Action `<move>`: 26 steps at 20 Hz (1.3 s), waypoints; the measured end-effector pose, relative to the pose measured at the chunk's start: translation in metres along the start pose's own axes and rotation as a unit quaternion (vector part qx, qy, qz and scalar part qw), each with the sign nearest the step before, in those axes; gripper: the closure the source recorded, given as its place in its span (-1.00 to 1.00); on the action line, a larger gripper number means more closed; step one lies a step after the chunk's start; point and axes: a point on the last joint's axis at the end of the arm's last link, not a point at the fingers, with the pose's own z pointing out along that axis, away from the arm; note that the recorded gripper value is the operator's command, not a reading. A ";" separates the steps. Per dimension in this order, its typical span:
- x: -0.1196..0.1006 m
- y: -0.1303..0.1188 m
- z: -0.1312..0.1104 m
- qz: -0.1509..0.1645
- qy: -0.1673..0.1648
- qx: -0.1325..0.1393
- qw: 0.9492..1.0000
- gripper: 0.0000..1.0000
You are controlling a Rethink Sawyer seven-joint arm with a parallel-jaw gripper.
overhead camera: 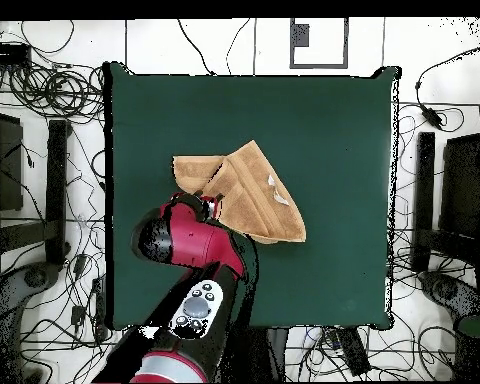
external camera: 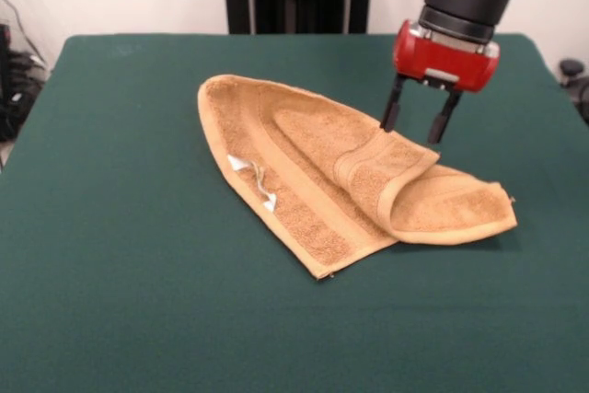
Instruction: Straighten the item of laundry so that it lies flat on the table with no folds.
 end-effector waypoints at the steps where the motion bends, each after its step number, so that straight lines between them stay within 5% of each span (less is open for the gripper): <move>1: 0.000 0.000 0.000 0.000 0.000 0.000 1.000 -1.00; 21: -0.001 -0.003 0.001 0.003 0.001 0.001 1.000 -1.00; 26: -0.005 -0.022 0.016 0.027 0.014 -0.003 1.000 -1.00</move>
